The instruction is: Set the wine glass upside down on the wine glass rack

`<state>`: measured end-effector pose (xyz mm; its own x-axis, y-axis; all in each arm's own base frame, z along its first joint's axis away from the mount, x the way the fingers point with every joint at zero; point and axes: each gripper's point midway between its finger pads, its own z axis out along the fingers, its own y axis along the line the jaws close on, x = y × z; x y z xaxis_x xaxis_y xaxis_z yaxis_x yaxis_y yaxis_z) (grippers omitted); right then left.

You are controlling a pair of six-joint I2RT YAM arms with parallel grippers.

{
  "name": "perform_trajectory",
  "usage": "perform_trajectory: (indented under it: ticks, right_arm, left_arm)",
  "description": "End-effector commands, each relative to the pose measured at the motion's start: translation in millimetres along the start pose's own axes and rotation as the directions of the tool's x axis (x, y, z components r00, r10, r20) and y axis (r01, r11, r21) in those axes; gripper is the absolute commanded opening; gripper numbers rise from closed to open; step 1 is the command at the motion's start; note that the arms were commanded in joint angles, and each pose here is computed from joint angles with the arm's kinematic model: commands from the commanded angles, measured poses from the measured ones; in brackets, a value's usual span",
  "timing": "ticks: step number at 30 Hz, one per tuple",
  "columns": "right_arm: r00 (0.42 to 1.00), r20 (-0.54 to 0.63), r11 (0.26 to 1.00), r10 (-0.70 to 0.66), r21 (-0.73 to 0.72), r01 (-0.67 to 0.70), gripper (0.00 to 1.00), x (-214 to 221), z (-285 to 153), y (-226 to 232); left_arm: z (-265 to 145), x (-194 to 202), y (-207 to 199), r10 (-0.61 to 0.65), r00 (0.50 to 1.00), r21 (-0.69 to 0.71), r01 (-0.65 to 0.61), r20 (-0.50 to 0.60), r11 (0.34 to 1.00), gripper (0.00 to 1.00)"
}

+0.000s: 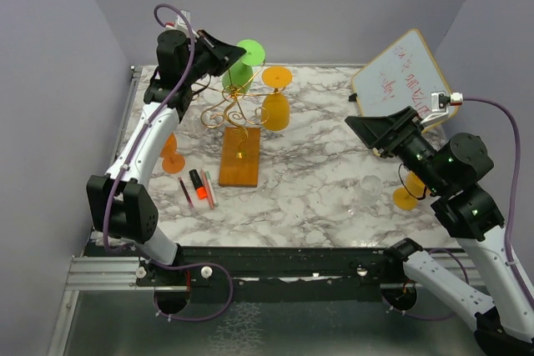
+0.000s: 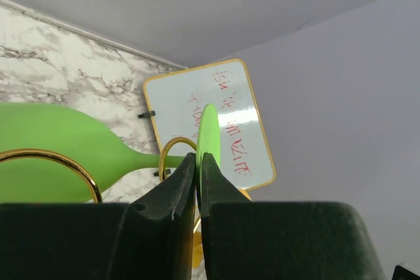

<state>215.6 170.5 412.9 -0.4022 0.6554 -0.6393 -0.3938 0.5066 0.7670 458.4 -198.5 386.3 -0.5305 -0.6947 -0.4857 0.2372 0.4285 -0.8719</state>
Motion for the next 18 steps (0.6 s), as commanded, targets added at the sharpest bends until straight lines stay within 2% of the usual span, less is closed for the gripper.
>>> perform_trajectory:
  ticks: [1, 6, 18]
  right_arm:
    - [1.0, 0.006, 0.999, -0.001, -0.038, 0.001, 0.76, -4, -4, 12]
    - [1.0, 0.021, 1.0, -0.005, -0.021, 0.006, 0.75, -8, -7, 11]
    - [0.999, 0.04, 0.999, -0.02, 0.033, 0.018, 0.75, -13, -11, 4]
  left_arm:
    - [-12, -20, -11, 0.095, 0.992, -0.027, -0.094, 0.081, 0.995, 0.13]
    - [-15, -18, -9, 0.109, 0.991, -0.038, -0.107, 0.072, 0.994, 0.25]
    - [-26, -23, -5, 0.171, 0.983, -0.122, -0.162, 0.072, 0.979, 0.33]
